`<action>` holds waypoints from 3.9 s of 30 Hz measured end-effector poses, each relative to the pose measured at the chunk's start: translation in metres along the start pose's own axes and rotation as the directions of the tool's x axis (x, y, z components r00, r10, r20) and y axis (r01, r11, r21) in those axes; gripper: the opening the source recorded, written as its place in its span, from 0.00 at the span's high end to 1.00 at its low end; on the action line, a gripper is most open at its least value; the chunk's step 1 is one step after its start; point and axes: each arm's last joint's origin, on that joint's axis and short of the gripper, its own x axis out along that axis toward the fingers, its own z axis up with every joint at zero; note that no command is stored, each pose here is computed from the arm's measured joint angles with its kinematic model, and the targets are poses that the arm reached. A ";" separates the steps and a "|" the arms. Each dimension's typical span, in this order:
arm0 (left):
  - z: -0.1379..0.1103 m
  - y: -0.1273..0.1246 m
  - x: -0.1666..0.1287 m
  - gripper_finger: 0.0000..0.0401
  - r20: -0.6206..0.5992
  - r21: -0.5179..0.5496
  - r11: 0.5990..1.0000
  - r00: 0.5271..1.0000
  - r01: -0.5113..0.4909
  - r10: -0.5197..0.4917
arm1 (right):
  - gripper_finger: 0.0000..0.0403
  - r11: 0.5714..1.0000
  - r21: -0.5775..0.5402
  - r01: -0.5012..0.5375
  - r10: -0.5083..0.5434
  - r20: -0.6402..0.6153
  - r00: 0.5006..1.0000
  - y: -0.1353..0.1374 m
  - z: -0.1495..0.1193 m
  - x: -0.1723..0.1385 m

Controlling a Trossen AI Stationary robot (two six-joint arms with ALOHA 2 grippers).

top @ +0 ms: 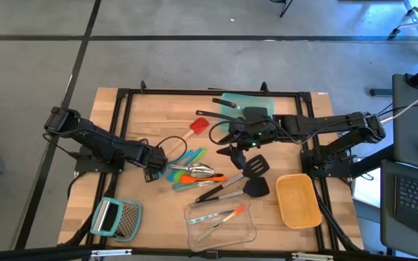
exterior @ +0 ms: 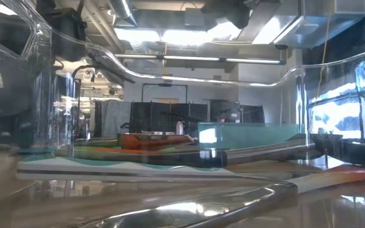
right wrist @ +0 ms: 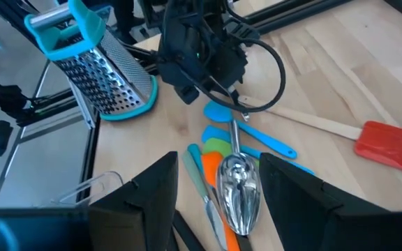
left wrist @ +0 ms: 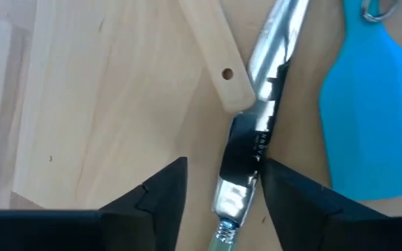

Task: Pick & Place Kitchen Items
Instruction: Put the green table knife into the transparent bin

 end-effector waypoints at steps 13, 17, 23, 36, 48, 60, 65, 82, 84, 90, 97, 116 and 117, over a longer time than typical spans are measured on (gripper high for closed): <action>0.000 0.001 0.002 0.78 0.014 -0.011 0.999 0.999 -0.034 0.034 | 0.50 1.000 0.001 -0.015 0.015 0.030 0.999 0.002 0.003 0.000; -0.001 0.002 0.002 0.84 0.015 -0.011 0.999 0.999 -0.042 0.042 | 0.50 1.000 0.001 -0.015 0.015 0.029 0.999 0.002 0.003 0.000; -0.003 0.004 0.003 0.97 0.008 -0.012 0.997 0.997 -0.076 0.076 | 0.50 0.999 0.000 -0.034 0.034 0.021 0.999 0.003 0.002 0.000; 0.006 0.017 0.000 0.99 -0.032 -0.134 0.991 0.999 0.006 -0.011 | 0.50 0.998 -0.002 -0.056 0.056 0.059 0.997 0.004 0.006 0.000; 0.031 0.031 -0.035 1.00 0.125 -0.210 0.897 0.920 0.389 -0.370 | 0.50 0.998 -0.002 -0.057 0.057 0.062 0.996 0.004 0.006 0.000; 0.038 0.035 -0.038 1.00 0.188 -0.215 0.853 0.877 0.476 -0.442 | 0.50 0.998 -0.002 -0.055 0.056 0.059 0.997 0.004 0.006 0.000; 0.039 0.036 -0.036 1.00 0.192 -0.219 0.868 0.892 0.446 -0.410 | 0.50 0.998 -0.026 -0.050 0.052 0.060 0.997 0.004 0.006 0.000; 0.046 0.028 -0.015 1.00 0.094 -0.165 0.909 0.924 0.382 -0.371 | 0.50 0.995 -0.095 0.009 -0.030 -0.216 0.976 -0.018 -0.032 0.078; 0.046 0.027 -0.012 1.00 0.083 -0.159 0.912 0.926 0.377 -0.368 | 0.50 0.996 -0.083 -0.040 0.019 -0.240 0.971 -0.018 -0.034 0.082; 0.050 0.024 -0.007 0.99 0.078 -0.151 0.913 0.925 0.379 -0.371 | 0.50 0.991 -0.083 -0.109 0.087 -0.231 0.969 -0.014 -0.032 0.081; 0.050 0.023 -0.006 0.99 0.070 -0.144 0.914 0.925 0.380 -0.373 | 0.50 0.985 -0.098 -0.144 0.128 -0.160 0.979 -0.006 -0.025 0.077; 0.048 0.022 -0.001 0.89 0.042 -0.130 0.930 0.939 0.344 -0.341 | 0.50 0.984 -0.090 -0.154 0.138 -0.166 0.976 -0.001 -0.027 0.077; 0.048 0.022 0.000 0.88 0.041 -0.125 0.930 0.938 0.347 -0.344 | 0.50 0.984 -0.089 -0.154 0.138 -0.166 0.976 -0.001 -0.027 0.077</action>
